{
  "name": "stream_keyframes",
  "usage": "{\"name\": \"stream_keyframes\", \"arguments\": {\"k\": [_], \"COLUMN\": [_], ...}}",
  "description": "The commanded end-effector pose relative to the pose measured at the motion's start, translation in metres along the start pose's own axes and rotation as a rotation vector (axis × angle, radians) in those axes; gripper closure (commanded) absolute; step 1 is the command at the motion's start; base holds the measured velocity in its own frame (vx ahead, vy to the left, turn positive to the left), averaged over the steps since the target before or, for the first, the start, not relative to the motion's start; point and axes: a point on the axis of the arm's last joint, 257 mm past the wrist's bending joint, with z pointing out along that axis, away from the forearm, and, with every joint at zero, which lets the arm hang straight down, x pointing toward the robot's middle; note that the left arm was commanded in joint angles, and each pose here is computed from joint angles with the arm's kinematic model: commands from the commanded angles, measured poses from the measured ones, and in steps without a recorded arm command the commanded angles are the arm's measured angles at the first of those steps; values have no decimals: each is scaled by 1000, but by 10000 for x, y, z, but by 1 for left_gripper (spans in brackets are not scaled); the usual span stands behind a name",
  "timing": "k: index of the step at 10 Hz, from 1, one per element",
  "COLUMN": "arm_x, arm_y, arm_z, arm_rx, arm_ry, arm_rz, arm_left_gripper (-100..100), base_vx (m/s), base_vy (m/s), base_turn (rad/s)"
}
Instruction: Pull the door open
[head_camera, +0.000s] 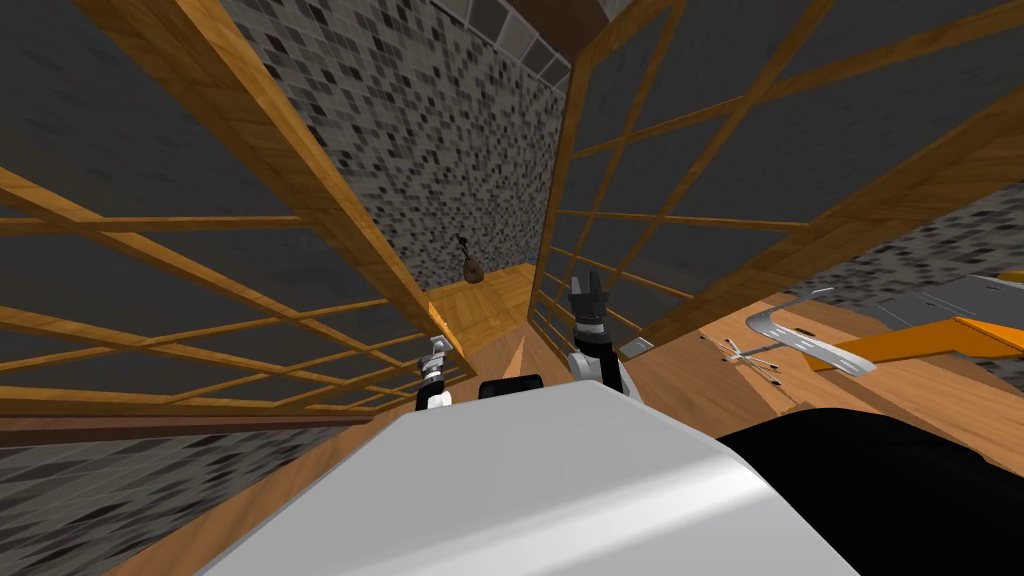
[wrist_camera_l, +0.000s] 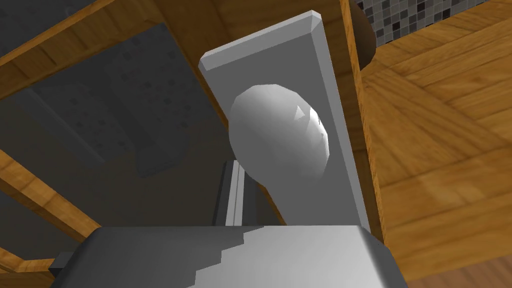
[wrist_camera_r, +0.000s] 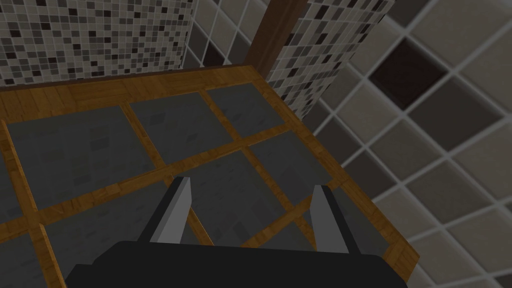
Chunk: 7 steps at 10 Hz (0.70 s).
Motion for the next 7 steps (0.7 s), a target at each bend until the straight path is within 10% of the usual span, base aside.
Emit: {"name": "stream_keyframes", "arguments": {"k": [1,7], "arm_x": [156,155], "arm_y": [160,196], "arm_z": [40,41], "arm_rx": [-14,0], "arm_ry": [33,18], "arm_rz": [-50,-257], "arm_left_gripper": [-100,-100], "base_vx": [-41,-58], "base_vy": [12,13], "base_turn": [1,-35]}}
